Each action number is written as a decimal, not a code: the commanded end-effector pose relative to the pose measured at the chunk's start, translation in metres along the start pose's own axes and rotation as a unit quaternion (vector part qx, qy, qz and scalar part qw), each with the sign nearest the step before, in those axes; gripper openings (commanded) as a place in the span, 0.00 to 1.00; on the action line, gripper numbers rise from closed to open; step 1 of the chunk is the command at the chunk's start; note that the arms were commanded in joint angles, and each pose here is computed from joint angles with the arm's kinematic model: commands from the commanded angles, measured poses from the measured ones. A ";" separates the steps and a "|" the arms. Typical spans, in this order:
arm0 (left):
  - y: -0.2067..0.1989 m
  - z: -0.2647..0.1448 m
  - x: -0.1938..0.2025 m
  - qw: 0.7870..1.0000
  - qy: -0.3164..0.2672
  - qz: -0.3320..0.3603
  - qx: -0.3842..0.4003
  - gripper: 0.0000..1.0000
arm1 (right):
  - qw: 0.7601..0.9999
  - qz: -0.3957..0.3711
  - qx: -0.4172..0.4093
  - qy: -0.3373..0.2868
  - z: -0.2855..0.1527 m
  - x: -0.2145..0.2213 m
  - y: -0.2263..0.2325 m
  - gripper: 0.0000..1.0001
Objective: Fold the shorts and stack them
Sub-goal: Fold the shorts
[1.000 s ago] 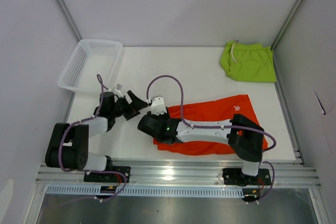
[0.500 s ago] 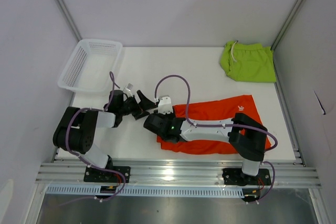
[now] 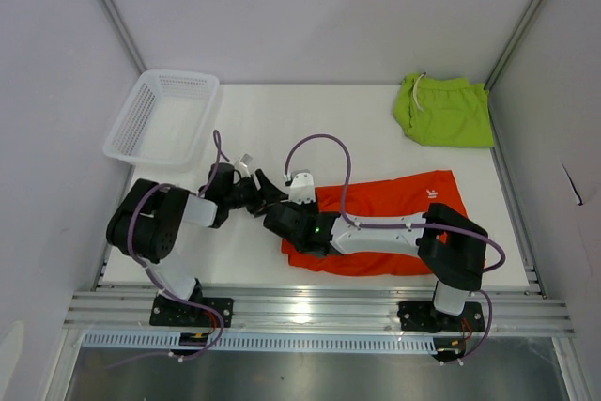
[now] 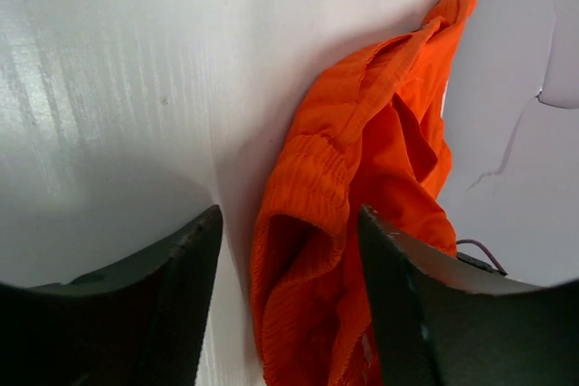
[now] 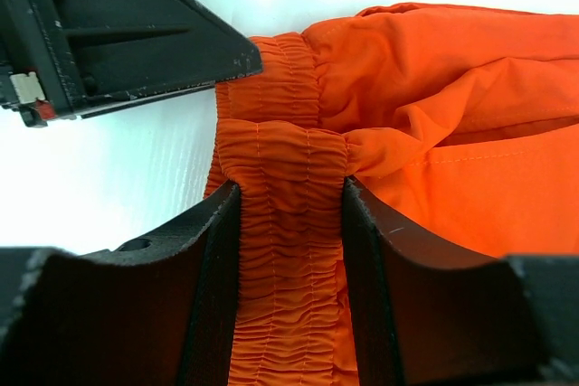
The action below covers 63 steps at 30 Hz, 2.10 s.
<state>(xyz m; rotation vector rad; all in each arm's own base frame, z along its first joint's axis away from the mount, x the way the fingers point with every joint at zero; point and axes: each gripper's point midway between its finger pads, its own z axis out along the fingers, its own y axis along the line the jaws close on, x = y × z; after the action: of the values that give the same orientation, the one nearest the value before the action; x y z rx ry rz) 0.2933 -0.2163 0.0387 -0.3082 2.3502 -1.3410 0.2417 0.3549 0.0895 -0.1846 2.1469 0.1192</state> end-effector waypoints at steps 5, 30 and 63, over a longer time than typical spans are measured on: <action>-0.010 0.011 -0.016 0.999 -0.026 0.020 0.007 0.51 | 0.998 0.042 0.002 -0.043 -0.007 -0.028 -0.004 0.45; 0.004 0.018 -0.019 0.998 -0.053 0.036 -0.015 0.00 | 0.999 0.035 0.000 -0.017 0.018 -0.035 -0.021 0.45; -0.009 0.006 -0.026 0.995 -0.069 0.069 -0.019 0.00 | 0.992 -0.029 -0.104 0.066 0.099 -0.005 0.017 0.50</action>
<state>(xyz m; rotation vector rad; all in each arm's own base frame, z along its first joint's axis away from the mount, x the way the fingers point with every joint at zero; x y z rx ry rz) 0.3164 -0.2085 0.0291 -0.3303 2.3077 -1.1344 0.3166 0.3748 0.0394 -0.3489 2.2866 0.2440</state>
